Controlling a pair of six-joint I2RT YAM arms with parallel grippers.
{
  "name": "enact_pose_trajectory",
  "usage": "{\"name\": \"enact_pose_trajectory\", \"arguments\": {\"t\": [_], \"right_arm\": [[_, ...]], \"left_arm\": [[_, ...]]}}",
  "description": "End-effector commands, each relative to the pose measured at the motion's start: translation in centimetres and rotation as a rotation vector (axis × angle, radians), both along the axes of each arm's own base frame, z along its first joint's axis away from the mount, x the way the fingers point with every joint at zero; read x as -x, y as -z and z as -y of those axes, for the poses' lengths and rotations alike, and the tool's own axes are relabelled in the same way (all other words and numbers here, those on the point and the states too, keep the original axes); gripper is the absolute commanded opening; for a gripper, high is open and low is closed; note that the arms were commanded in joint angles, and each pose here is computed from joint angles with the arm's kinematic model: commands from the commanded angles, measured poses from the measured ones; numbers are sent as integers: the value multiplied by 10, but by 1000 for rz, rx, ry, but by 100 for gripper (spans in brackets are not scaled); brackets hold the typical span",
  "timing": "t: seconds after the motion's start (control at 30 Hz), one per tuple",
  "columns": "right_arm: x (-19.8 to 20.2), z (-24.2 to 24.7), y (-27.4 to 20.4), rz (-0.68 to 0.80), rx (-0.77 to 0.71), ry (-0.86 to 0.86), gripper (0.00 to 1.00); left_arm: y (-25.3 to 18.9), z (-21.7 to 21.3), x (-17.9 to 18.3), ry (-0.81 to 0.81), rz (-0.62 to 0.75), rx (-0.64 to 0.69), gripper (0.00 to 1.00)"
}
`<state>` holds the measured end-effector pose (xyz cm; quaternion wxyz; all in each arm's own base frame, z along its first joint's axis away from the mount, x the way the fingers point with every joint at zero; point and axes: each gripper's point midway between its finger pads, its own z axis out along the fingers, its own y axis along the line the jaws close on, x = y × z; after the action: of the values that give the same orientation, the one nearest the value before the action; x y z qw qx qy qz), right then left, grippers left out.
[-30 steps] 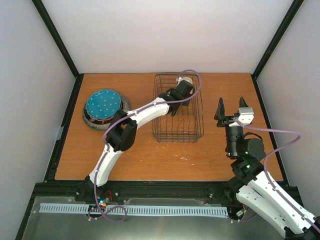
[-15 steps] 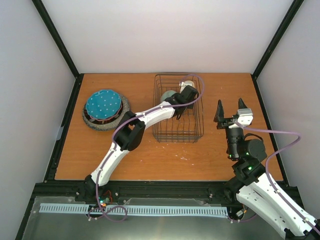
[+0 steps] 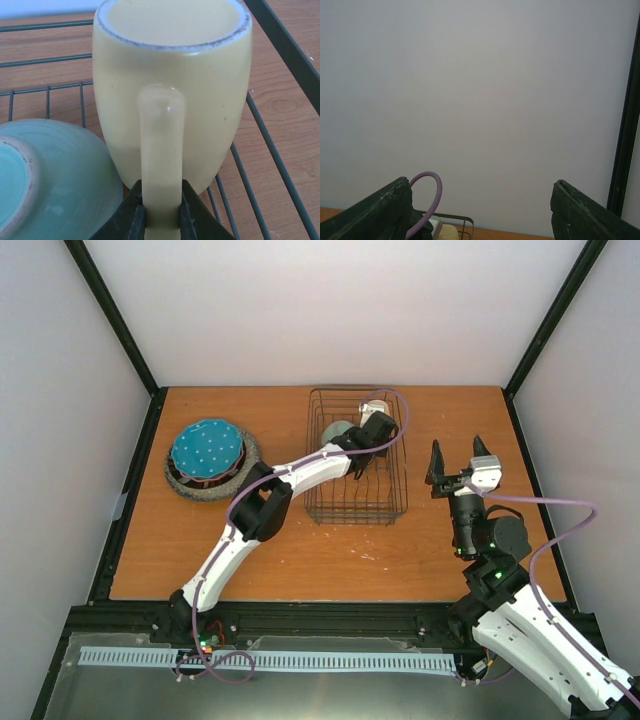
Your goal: Load the mixed dishes into the dish rack
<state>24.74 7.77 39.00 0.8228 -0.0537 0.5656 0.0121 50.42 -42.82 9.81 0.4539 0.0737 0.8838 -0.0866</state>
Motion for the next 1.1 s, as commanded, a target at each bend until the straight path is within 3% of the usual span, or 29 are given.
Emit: {"name": "enact_pose_trajectory", "arguments": {"t": [0.0, 0.37, 0.73, 0.97, 1.0, 1.03, 1.07], "right_arm": [[-1, 0, -1, -4, 5, 0, 75], [-4, -3, 2, -18, 1, -9, 75], [-5, -5, 1, -15, 4, -12, 75], [-5, -4, 2, -20, 1, -12, 75], [-5, -4, 2, -20, -1, -11, 75], [-5, -4, 3, -21, -1, -12, 75], [-5, -4, 2, -19, -3, -13, 75]], "left_arm": [[-18, 20, -6, 24, 55, 65, 6], [9, 6, -3, 18, 8, -27, 16], [30, -7, 9, 17, -66, -61, 41], [9, -11, 10, 0, -53, -50, 69], [2, -13, 11, -5, -46, -48, 78], [-6, -14, 11, -8, -36, -44, 94], [-13, -16, 11, -12, -29, -38, 99]]}}
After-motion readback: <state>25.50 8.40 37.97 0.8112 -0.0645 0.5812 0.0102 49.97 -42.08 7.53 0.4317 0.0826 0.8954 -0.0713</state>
